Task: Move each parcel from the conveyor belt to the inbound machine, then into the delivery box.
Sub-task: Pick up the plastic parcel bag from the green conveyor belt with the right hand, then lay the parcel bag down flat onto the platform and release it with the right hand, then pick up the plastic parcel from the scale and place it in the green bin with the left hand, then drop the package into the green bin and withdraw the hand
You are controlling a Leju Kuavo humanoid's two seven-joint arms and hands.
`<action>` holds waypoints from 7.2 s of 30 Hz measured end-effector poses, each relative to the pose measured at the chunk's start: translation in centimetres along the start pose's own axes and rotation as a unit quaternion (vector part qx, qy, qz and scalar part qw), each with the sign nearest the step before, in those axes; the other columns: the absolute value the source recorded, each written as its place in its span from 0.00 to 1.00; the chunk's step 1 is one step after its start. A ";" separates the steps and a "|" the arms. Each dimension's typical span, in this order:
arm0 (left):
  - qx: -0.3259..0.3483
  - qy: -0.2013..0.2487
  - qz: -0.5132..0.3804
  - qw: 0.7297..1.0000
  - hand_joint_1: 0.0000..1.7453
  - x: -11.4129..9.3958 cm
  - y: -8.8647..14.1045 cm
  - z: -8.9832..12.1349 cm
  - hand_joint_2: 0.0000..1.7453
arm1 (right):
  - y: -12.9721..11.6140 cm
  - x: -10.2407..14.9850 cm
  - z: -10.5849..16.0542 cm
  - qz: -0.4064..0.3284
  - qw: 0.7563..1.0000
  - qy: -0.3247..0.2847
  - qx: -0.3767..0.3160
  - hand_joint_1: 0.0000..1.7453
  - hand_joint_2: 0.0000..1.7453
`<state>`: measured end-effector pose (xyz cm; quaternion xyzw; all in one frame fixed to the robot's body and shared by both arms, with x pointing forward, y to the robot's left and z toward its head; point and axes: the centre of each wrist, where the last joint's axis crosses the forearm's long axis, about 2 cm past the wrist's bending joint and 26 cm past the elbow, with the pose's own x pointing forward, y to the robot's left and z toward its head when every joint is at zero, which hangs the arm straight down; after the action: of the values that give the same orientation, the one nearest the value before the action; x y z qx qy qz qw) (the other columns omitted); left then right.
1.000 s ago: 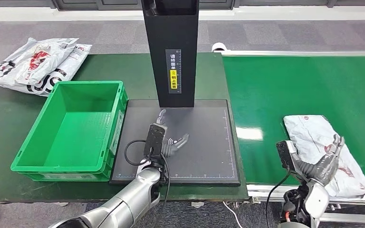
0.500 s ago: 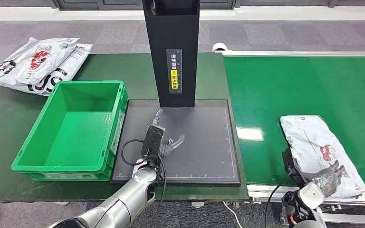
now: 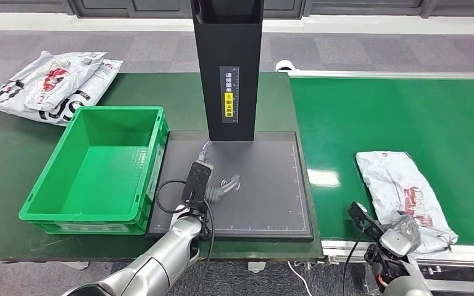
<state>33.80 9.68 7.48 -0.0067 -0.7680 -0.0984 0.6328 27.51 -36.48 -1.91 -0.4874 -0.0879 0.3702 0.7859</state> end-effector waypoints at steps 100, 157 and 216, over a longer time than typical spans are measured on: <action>0.023 0.028 -0.416 0.909 0.00 -0.6 3.3 0.5 1.00 | -1.9 17.8 22.7 -0.327 0.683 -0.639 -0.132 0.00 1.00; -0.255 0.074 -0.436 0.860 1.00 0.7 1.7 -2.1 1.00 | -7.3 15.1 16.9 -0.517 0.608 -0.589 -0.127 0.00 1.00; 0.270 0.331 -0.642 0.637 0.00 -0.1 30.9 -3.0 1.00 | -2.0 9.2 11.7 -0.550 0.700 -0.443 -0.105 0.00 1.00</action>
<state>40.92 39.46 12.37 0.6922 -0.3101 -0.2632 0.5961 29.19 -22.64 3.68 -0.2115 -0.7167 0.0341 0.6636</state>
